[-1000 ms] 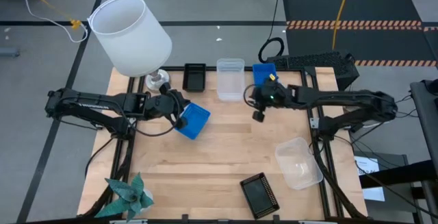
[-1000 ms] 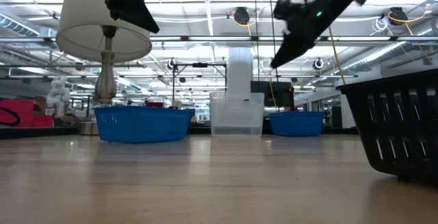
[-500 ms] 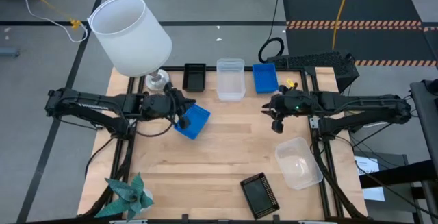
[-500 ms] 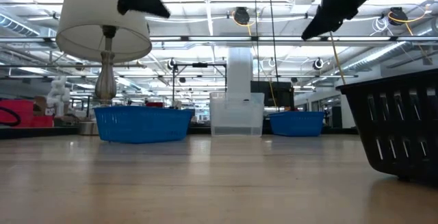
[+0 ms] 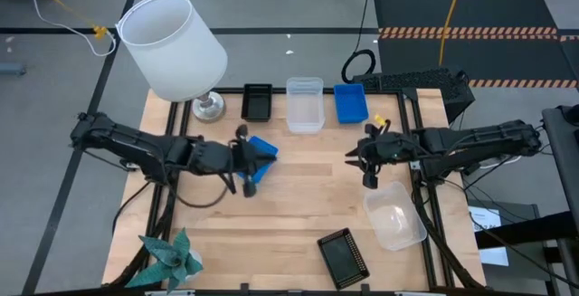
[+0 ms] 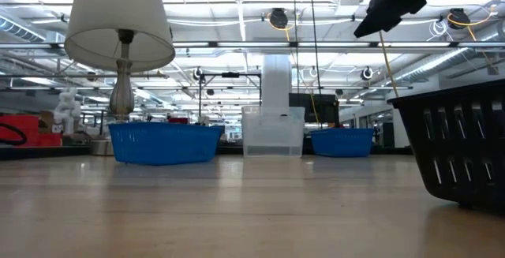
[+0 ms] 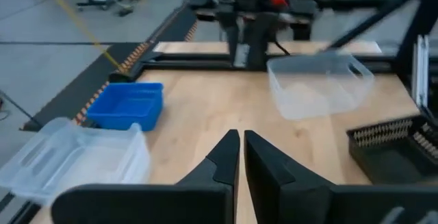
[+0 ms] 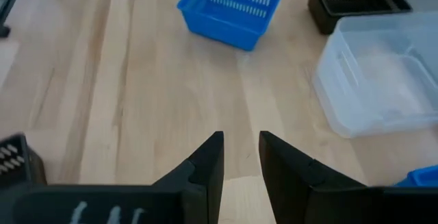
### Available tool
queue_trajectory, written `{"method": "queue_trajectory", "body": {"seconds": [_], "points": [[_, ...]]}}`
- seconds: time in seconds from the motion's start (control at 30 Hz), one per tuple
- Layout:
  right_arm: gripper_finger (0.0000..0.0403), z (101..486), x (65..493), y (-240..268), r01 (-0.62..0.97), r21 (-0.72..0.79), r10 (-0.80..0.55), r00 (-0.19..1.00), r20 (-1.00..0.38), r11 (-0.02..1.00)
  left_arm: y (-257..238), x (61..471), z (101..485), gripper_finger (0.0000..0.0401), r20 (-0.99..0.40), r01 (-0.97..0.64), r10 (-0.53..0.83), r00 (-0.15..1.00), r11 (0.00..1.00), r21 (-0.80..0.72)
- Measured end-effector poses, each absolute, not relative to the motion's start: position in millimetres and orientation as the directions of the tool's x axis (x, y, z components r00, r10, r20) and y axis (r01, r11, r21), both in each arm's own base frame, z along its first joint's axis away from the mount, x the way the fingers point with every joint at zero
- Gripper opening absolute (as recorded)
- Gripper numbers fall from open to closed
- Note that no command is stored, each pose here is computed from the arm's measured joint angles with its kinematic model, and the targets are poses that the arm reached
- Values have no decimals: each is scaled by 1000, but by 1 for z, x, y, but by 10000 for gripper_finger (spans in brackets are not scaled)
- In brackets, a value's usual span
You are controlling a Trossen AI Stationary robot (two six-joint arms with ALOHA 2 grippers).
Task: Stack baskets by color
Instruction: Stack the bottom transparent bin on the stacked transparent bins
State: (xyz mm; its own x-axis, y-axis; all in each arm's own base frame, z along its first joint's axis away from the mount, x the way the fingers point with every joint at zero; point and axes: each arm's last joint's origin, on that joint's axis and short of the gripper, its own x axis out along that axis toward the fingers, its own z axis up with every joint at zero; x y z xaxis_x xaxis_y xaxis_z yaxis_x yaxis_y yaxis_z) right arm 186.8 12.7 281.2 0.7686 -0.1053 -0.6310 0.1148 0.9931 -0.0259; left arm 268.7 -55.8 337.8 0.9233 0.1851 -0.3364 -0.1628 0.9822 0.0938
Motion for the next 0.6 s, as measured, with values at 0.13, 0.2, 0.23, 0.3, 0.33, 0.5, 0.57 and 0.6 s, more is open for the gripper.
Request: {"method": "queue_trajectory", "body": {"seconds": [0.13, 0.2, 0.23, 0.3, 0.33, 0.5, 0.57, 0.6], "points": [[89, 281, 187, 15, 61, -74, -94, 771, -630, 995, -70, 298, 346, 26, -380, -122, 170, 909, 982, 145], [89, 282, 186, 16, 39, -96, -91, 773, -628, 995, -78, 314, 345, 26, -410, -104, 163, 897, 981, 162], [89, 282, 186, 16, 31, -104, -90, 774, -627, 994, -81, 321, 343, 26, -435, -90, 158, 887, 981, 172], [89, 282, 185, 16, 28, -108, -90, 775, -626, 994, -91, 335, 335, 26, -486, -33, 122, 866, 982, 187], [89, 282, 185, 16, 26, -103, -86, 772, -630, 994, -97, 342, 333, 26, -500, 3, 92, 861, 982, 187], [89, 281, 182, 20, -5, 17, 15, 758, -652, 1000, -132, 369, 325, 26, -575, 152, 6, 818, 962, 225], [89, 281, 181, 22, 4, 47, 28, 755, -656, 999, -143, 376, 326, 27, -597, 185, -7, 802, 953, 239], [89, 281, 181, 23, 6, 57, 33, 752, -659, 998, -148, 380, 327, 27, -602, 195, -11, 798, 951, 241]]}}
